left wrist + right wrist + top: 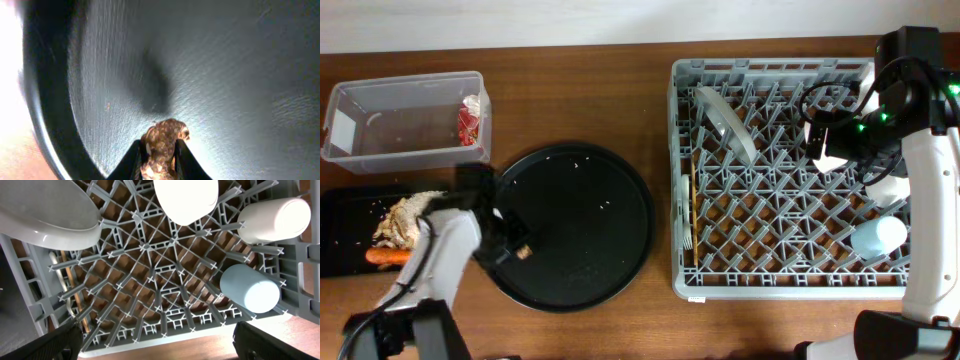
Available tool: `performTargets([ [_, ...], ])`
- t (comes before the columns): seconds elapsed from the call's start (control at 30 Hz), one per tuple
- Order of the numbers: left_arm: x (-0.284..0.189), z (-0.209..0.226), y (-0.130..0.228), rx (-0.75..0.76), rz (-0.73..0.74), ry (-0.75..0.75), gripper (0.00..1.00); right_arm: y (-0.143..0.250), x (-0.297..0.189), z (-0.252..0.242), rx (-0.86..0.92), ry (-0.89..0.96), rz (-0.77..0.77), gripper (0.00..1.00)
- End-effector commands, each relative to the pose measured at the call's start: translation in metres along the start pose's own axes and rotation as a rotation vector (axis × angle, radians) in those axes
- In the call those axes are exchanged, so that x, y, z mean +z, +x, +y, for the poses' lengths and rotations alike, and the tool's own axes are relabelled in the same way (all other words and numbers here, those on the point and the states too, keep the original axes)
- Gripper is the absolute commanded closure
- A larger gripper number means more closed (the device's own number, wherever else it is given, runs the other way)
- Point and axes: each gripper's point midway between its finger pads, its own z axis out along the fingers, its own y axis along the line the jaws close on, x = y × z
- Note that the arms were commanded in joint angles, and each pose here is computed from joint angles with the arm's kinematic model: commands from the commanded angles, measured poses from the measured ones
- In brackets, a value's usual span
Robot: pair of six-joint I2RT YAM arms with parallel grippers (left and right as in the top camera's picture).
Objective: Sort waste into correct bins and load items into the dishwasher rack
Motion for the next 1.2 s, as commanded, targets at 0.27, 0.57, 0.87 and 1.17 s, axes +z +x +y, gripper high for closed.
performTargets([
  [0.27, -0.104, 0.100, -0.152, -0.327, -0.421, 0.039, 0.93, 0.001, 0.001, -0.001, 0.002, 0.001, 0.006, 0.01],
  [0.57, -0.041, 0.158, -0.162, -0.457, -0.300, -0.073, 0.87, 0.001, 0.001, -0.001, 0.002, 0.001, 0.007, 0.01],
  [0.87, -0.032, 0.159, -0.160, -0.459, -0.268, -0.078, 0.33, 0.002, 0.001, -0.002, 0.002, 0.001, 0.009, 0.01],
  [1.17, -0.140, 0.050, -0.173, -0.175, -0.395, 0.181, 0.31, 0.000, 0.003, 0.008, 0.001, -0.053, 0.011, 0.01],
])
